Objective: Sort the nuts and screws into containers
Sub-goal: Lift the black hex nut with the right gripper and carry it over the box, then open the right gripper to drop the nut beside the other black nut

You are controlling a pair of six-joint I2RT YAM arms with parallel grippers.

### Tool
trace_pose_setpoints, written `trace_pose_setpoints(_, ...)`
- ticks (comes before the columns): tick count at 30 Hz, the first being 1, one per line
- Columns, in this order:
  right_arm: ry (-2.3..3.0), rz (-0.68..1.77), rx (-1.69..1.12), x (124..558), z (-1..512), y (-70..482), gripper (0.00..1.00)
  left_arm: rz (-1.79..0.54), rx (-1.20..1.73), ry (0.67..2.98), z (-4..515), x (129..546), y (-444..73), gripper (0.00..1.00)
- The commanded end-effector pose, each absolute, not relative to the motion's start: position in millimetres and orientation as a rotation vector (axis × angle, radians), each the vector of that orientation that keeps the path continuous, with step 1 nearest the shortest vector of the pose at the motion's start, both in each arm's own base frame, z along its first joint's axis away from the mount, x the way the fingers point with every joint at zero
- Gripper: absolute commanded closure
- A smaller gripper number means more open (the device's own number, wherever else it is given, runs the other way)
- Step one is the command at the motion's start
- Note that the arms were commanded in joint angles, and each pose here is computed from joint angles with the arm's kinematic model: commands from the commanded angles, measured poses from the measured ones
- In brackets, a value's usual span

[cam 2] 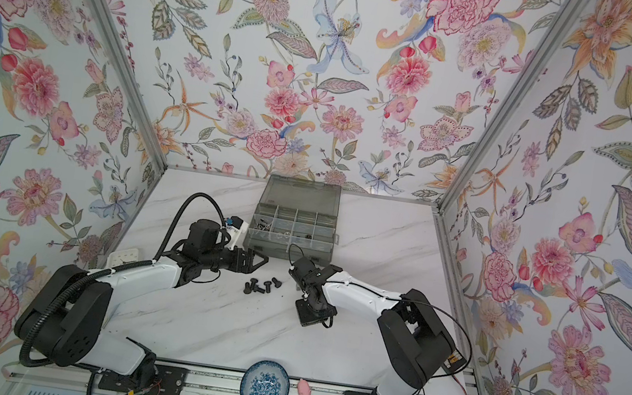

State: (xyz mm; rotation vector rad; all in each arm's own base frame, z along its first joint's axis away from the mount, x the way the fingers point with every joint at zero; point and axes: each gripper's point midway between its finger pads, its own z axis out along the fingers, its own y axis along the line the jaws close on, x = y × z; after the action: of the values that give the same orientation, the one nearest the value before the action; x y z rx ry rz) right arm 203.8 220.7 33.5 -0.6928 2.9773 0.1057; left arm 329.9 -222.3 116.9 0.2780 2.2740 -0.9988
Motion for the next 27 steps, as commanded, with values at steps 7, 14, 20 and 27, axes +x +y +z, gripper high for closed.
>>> trace_pose_setpoints(7,2.572,0.419,-0.634,295.3,140.3,262.8,1.00,-1.019,0.276,2.259,116.4,329.6,-221.0,0.01)
trace_pose_setpoints(14,2.372,0.403,-0.538,390.9,182.2,267.3,1.00,-1.018,0.277,2.245,120.5,331.1,-220.8,0.01)
trace_pose_setpoints(20,2.209,0.364,-0.524,450.2,186.9,278.5,1.00,-1.026,0.270,2.236,121.1,332.7,-221.8,0.01)
trace_pose_setpoints(27,2.221,0.391,-0.509,483.2,159.9,292.4,1.00,-1.036,0.252,2.218,123.6,332.5,-220.9,0.01)
